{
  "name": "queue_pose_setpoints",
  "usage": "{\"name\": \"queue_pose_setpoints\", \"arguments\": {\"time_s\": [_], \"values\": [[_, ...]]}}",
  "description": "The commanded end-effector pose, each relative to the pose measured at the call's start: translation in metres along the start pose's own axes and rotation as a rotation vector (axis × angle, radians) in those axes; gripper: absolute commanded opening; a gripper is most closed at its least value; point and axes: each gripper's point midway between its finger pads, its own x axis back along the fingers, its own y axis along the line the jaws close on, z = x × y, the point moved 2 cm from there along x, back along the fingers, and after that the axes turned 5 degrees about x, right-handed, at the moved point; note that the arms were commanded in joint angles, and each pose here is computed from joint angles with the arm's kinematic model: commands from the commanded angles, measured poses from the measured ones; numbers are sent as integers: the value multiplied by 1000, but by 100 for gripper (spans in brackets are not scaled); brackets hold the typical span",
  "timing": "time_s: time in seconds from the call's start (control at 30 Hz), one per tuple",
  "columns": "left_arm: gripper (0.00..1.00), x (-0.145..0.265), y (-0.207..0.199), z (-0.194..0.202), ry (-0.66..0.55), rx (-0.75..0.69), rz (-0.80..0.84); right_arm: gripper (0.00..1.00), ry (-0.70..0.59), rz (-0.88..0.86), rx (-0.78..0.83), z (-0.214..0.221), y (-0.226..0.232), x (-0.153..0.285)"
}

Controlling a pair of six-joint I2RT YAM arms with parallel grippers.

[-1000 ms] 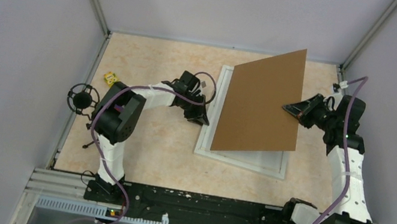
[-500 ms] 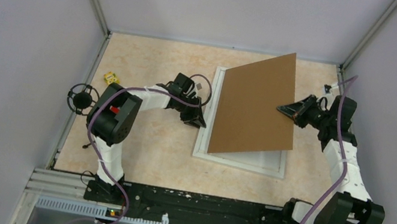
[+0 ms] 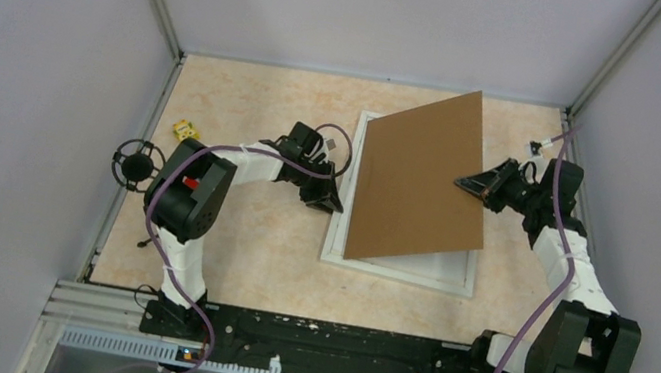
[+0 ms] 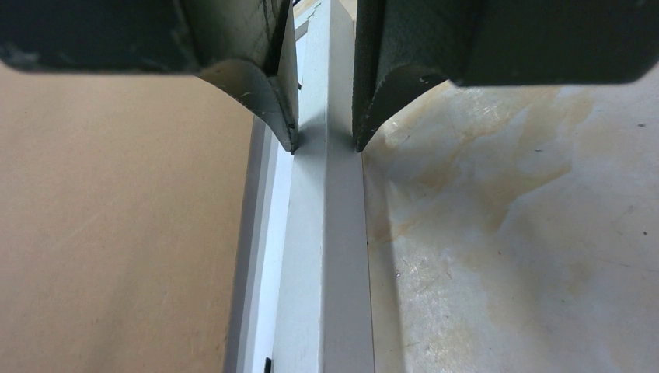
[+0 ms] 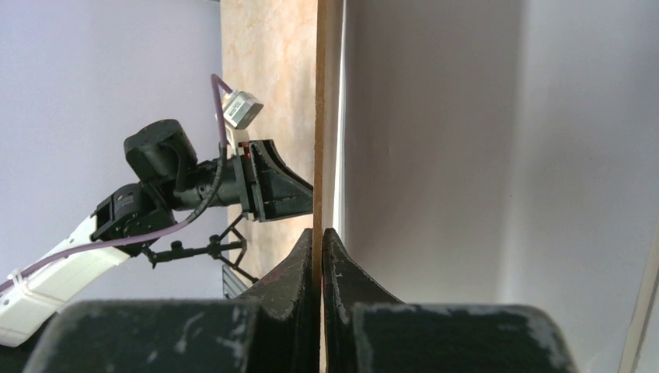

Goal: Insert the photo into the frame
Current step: Place the photo frame item in the photo frame.

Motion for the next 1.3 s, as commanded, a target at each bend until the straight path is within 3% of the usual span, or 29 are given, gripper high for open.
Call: {"name": "queue_pose_setpoints", "arguments": {"time_s": [0.0,0.67,1.27], "values": [[18,0,25,21,63,58,-87,0,-59,-76,111,-16,16,-3],[13,1,22,24,60,47,-55,0,-43,-87,99,10,11,-25],[26,11,6,17,27,5,0,0,103,82,144,40,-38,-29]]}}
